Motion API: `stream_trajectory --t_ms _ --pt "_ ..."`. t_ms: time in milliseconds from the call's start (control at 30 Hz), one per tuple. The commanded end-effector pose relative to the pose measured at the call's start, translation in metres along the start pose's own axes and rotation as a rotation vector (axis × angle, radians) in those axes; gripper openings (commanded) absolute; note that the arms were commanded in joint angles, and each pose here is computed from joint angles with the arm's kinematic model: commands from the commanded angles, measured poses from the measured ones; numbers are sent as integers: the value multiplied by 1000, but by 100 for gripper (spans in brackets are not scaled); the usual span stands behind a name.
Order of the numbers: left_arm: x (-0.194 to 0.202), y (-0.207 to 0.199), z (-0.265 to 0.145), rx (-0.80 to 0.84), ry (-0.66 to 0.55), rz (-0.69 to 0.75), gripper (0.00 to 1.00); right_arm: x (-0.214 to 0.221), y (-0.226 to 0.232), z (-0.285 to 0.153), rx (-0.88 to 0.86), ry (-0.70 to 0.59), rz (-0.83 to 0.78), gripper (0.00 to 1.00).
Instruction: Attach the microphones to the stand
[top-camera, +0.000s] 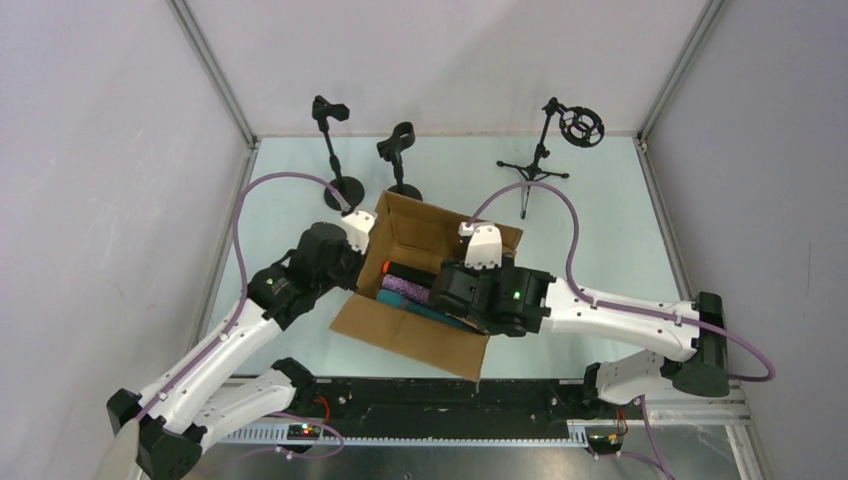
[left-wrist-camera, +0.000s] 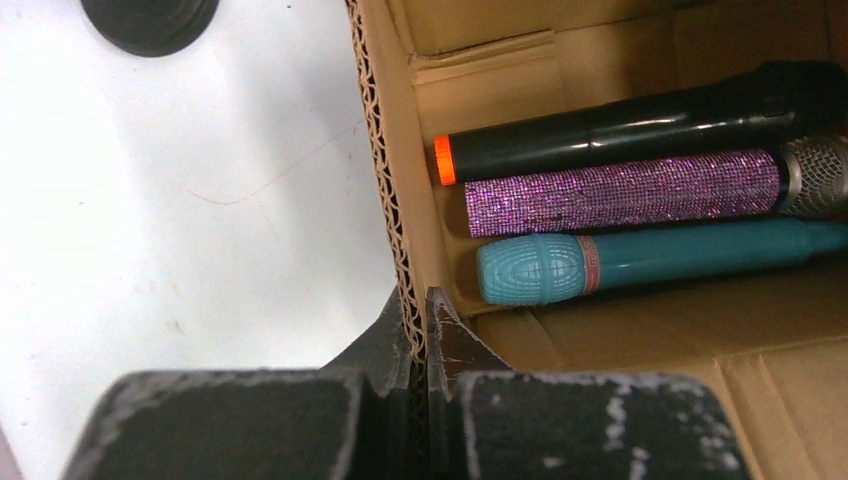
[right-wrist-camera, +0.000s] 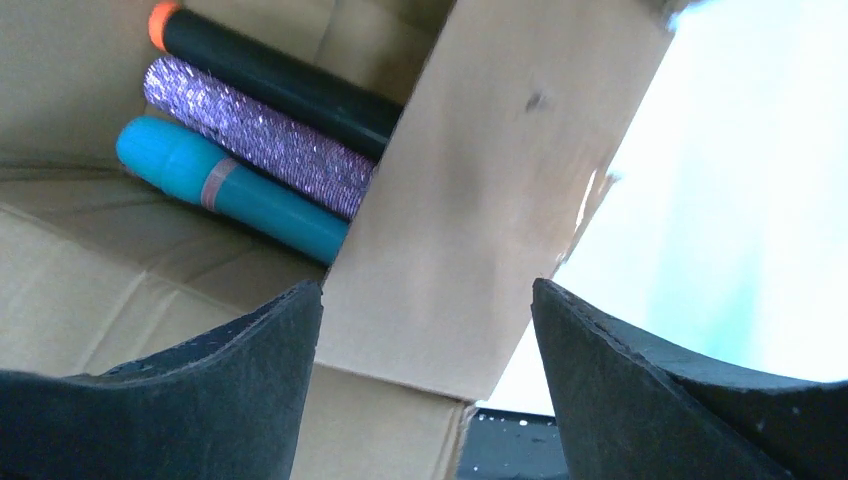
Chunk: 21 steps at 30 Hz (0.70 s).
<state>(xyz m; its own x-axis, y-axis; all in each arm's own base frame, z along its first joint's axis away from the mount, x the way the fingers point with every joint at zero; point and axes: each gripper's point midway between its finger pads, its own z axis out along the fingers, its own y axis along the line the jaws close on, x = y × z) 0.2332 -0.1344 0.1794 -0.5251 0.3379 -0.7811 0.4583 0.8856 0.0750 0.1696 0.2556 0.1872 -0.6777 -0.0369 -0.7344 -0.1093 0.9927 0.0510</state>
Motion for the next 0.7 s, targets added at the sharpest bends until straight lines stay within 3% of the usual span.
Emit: stream_trajectory --t_ms 0,100,233,467,667 --pt "-28 4 -19 9 -86 99 0 -45 12 -21 37 -133 -103 82" --pt "-38 5 -28 20 -103 130 0 -54 47 -22 16 -163 -176 84" --pt "-49 4 -41 35 -146 138 0 -59 93 -21 -152 -177 -146 84" --pt "-68 3 -62 50 -229 131 0 -45 76 0 -158 -101 -145 80" --pt "-76 -1 -66 72 -241 114 0 -33 80 17 -243 -32 -274 77"
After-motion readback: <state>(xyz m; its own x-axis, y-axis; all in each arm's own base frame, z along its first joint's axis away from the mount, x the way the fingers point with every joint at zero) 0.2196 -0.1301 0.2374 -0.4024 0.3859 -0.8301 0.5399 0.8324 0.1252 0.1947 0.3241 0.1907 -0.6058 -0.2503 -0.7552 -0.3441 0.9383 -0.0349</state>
